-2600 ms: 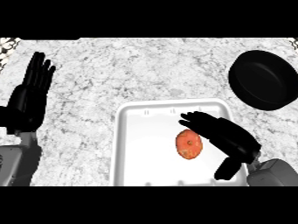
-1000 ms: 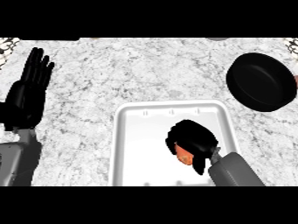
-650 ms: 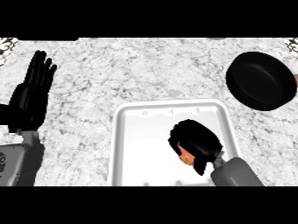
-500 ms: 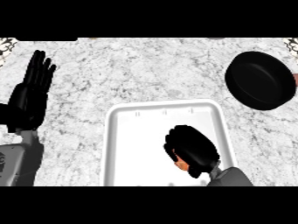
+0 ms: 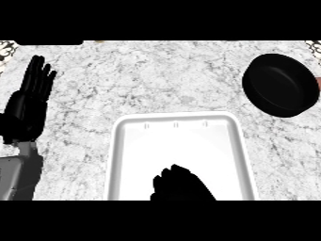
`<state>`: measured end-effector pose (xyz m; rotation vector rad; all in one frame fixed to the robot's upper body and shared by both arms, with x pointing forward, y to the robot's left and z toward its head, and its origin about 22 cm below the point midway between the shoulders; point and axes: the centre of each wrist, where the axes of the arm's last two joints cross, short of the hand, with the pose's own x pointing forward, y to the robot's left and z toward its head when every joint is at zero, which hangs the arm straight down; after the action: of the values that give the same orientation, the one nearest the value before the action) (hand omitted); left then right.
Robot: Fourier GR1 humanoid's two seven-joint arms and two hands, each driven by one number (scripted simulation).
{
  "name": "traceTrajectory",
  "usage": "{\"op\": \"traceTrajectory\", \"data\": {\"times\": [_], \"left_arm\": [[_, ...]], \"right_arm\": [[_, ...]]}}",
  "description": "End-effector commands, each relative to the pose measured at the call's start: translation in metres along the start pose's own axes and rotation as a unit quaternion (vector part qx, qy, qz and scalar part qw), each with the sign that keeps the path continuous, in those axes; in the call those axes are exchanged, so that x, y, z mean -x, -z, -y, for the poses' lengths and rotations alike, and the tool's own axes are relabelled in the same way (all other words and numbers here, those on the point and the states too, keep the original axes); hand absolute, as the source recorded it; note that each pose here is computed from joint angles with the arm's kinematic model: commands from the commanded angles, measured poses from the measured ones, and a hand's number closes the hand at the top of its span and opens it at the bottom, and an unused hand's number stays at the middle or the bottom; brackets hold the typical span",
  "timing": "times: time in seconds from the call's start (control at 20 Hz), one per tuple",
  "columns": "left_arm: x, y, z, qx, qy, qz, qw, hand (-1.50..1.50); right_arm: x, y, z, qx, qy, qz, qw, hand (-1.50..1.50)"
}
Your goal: Pick the squash from the tray and place it in the pot
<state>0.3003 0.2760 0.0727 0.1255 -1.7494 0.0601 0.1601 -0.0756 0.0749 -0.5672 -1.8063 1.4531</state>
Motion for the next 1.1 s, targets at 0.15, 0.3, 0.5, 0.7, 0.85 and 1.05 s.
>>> {"op": "traceTrajectory", "data": {"times": [0.15,0.3,0.5,0.7,0.85,1.05], "left_arm": [[0.003,0.002,0.006,-0.002,0.009,0.002,1.0000,0.00],[-0.006,0.008,-0.002,0.000,0.005,0.009,0.9999,0.00],[0.001,0.000,0.009,0.008,-0.009,0.008,0.9999,0.00],[-0.012,0.002,0.016,0.008,-0.004,0.006,0.9999,0.00],[-0.005,-0.004,-0.002,0.000,-0.005,0.011,0.9999,0.00],[-0.014,0.006,0.001,0.005,-0.004,0.006,1.0000,0.00]], "right_arm": [[-0.008,-0.026,0.078,0.171,-0.004,-0.101,0.980,1.50],[0.005,-0.033,0.096,0.235,-0.005,-0.137,0.962,1.50],[0.036,-0.033,0.128,0.287,-0.026,-0.179,0.941,1.50],[0.080,-0.069,0.153,0.303,-0.031,-0.209,0.929,1.50],[0.122,-0.069,0.176,0.296,-0.029,-0.241,0.924,1.50],[0.178,-0.084,0.190,0.277,-0.039,-0.260,0.924,1.50]]}}
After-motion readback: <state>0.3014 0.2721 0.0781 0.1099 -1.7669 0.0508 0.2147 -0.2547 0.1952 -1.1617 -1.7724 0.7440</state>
